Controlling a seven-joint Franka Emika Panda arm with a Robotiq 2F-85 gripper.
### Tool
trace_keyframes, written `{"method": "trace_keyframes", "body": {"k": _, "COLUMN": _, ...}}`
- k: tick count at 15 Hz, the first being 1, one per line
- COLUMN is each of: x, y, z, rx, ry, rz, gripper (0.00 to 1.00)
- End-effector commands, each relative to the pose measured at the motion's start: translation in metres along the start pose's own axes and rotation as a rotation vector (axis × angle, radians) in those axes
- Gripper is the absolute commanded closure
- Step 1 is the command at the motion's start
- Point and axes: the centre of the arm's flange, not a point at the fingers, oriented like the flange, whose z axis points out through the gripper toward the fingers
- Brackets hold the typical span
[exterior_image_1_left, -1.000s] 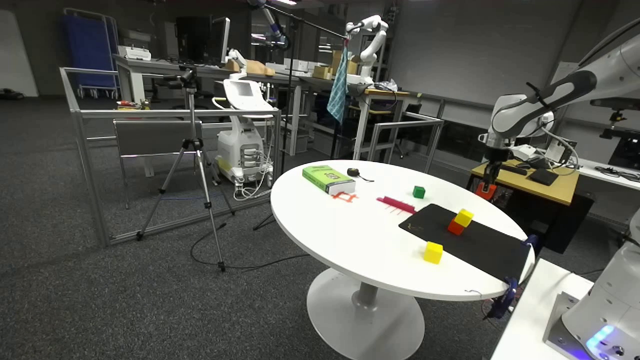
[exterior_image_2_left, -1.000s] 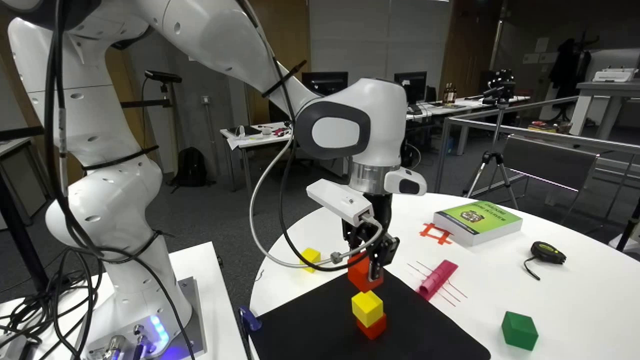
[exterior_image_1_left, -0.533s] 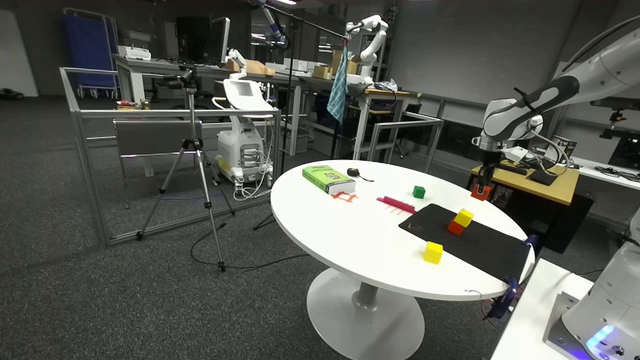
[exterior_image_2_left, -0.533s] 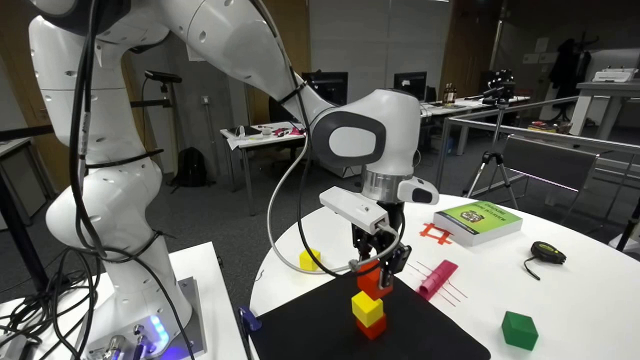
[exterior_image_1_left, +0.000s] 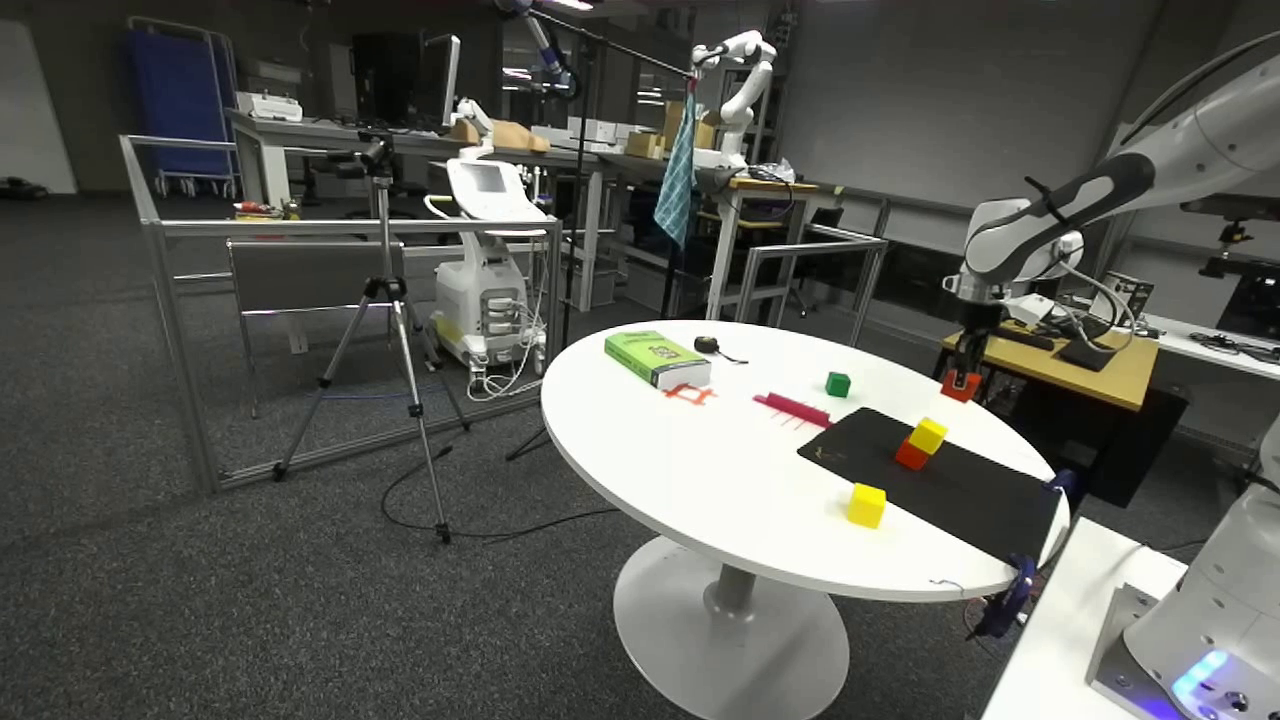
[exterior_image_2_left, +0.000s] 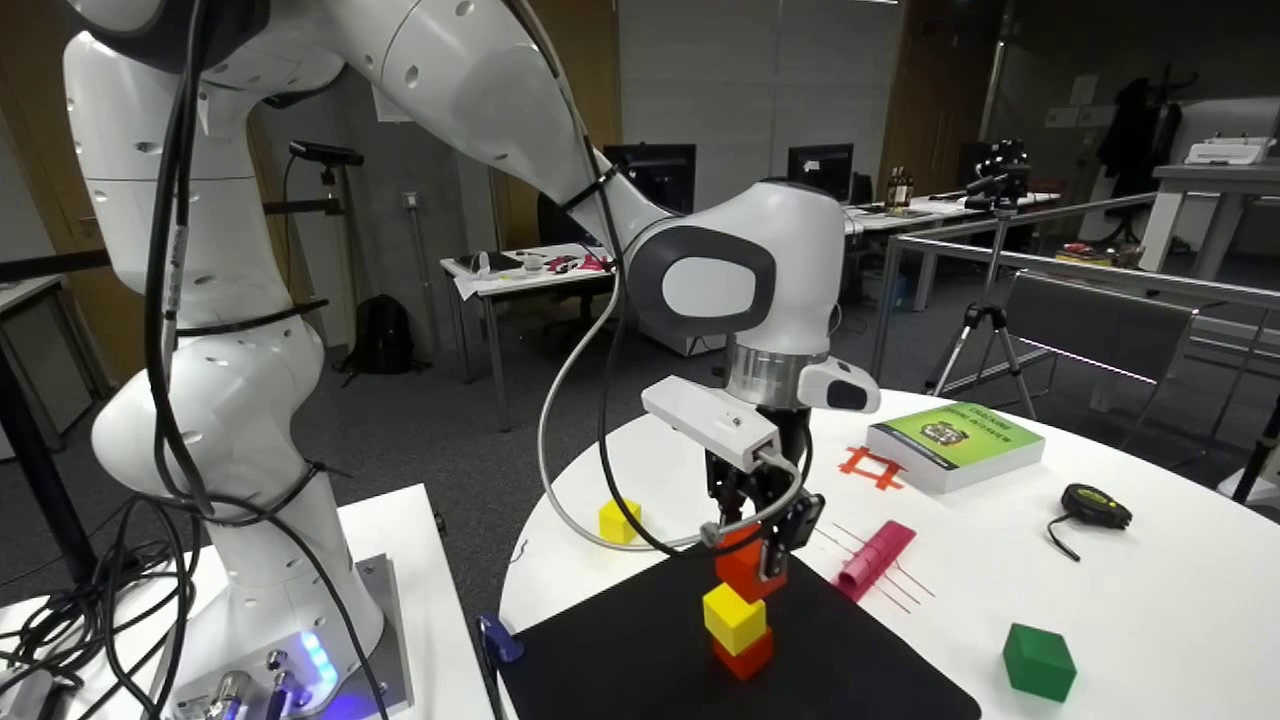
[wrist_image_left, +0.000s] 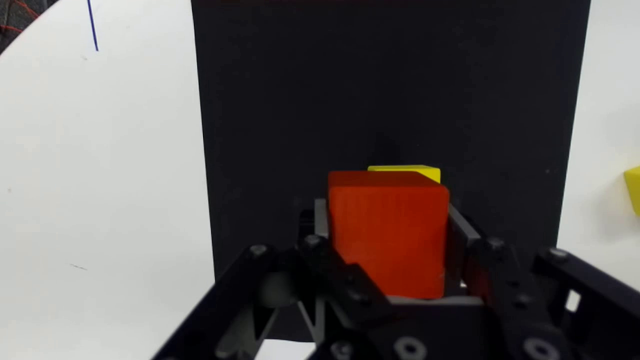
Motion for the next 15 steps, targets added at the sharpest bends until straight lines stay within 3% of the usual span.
{"method": "trace_keyframes", "body": {"k": 1, "x": 0.001, "y": -0.008, "z": 0.002, "rx": 0.004, "ry": -0.003, "rz": 0.0, "gripper": 0.7}}
{"method": "trace_keyframes", "body": {"k": 15, "x": 0.017, "y": -0.035, "z": 0.022, "rx": 0.01, "ry": -0.007, "rz": -0.035, "gripper": 0.7}}
